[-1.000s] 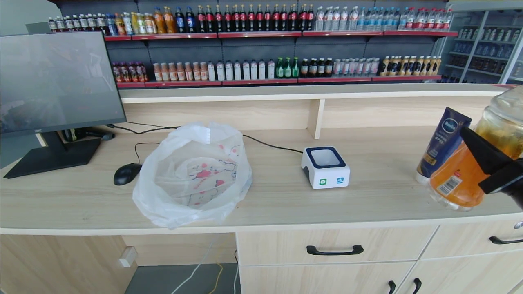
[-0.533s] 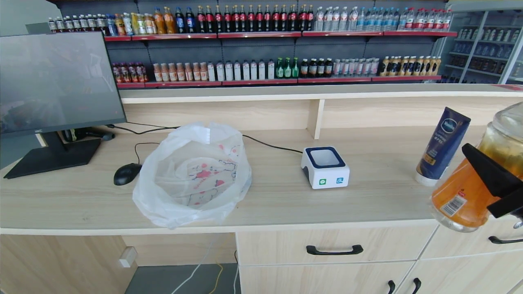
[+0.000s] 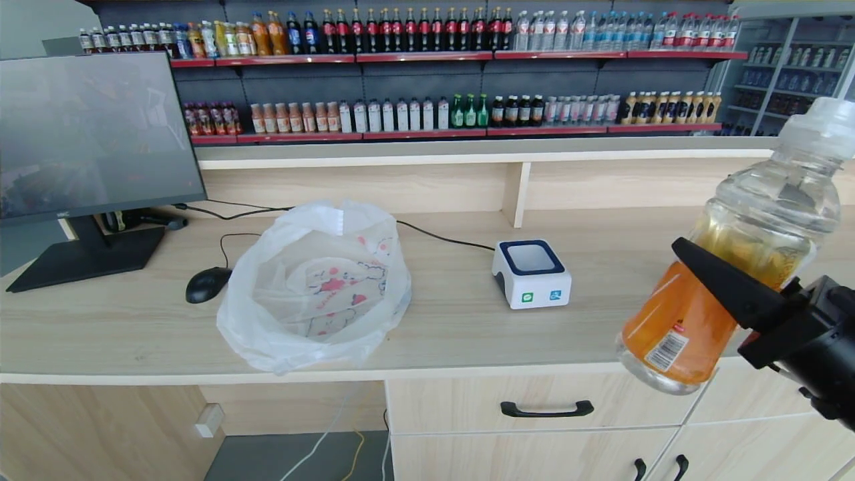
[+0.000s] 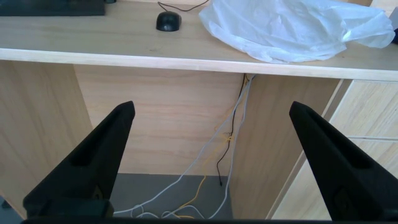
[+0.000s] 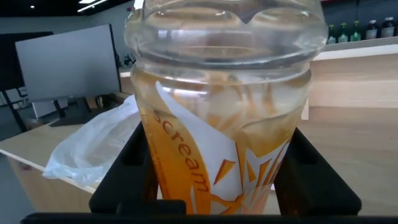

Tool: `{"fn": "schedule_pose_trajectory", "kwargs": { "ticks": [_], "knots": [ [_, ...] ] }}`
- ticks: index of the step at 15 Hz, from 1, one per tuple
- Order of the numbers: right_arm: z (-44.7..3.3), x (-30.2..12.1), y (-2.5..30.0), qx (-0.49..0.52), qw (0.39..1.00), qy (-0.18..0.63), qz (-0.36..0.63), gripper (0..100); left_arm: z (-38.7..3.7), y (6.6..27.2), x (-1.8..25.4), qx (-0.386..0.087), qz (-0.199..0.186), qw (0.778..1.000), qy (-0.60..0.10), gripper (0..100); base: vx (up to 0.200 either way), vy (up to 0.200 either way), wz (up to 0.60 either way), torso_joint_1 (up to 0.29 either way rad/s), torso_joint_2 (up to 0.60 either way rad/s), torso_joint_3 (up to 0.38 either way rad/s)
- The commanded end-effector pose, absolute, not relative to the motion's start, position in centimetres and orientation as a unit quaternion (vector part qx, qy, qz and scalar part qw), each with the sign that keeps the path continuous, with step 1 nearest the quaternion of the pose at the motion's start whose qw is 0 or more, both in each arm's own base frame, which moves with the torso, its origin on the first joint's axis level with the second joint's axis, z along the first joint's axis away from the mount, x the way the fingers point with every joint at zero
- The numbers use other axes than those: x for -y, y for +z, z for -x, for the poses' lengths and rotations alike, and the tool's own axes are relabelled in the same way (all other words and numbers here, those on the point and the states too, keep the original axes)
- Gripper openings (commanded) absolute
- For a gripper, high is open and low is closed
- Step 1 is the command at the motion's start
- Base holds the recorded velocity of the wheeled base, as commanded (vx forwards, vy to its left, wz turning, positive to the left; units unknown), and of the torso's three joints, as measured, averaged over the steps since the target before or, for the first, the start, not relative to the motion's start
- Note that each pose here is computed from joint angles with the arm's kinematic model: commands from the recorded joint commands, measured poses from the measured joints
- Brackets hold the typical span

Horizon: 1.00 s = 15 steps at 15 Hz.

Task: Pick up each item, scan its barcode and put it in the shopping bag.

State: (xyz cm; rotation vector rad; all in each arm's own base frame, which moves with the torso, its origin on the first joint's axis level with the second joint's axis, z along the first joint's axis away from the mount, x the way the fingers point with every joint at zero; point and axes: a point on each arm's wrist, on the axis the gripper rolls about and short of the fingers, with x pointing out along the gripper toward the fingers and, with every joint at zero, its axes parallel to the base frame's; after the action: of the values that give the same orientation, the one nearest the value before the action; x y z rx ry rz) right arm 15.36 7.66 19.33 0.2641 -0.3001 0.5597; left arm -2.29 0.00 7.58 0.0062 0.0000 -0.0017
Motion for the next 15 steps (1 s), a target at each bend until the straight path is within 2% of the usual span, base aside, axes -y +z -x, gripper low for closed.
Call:
{"fn": "schedule_pose_trajectory", "kwargs": {
  "ticks": [1, 3, 6, 10, 15],
  "knots": [
    [-15.4, -9.3, 19.0, 0.121, 0.922, 0.334, -0.152, 0, 2.3, 7.6, 0.0, 0.000, -0.003, 1.000, -0.001, 100, 0.000, 0.000, 0.00, 0.000, 0.00, 0.000],
    [-15.2, -10.2, 18.9, 0.104, 0.900, 0.388, -0.169, 0, 2.3, 7.6, 0.0, 0.000, -0.003, 1.000, -0.001, 100, 0.000, 0.000, 0.00, 0.000, 0.00, 0.000],
    [-16.3, -11.9, 20.2, 0.110, 0.881, 0.412, -0.206, 0, 2.3, 7.6, 0.0, 0.000, -0.003, 1.000, -0.001, 100, 0.000, 0.000, 0.00, 0.000, 0.00, 0.000],
    [-14.9, -14.3, 21.7, 0.093, 0.826, 0.482, -0.276, 0, 2.3, 7.6, 0.0, 0.000, -0.003, 1.000, -0.001, 100, 0.000, 0.000, 0.00, 0.000, 0.00, 0.000],
    [-16.0, -15.5, 23.7, 0.115, 0.804, 0.496, -0.308, 0, 2.3, 7.6, 0.0, 0.000, -0.003, 1.000, -0.001, 100, 0.000, 0.000, 0.00, 0.000, 0.00, 0.000]
  ]
}}
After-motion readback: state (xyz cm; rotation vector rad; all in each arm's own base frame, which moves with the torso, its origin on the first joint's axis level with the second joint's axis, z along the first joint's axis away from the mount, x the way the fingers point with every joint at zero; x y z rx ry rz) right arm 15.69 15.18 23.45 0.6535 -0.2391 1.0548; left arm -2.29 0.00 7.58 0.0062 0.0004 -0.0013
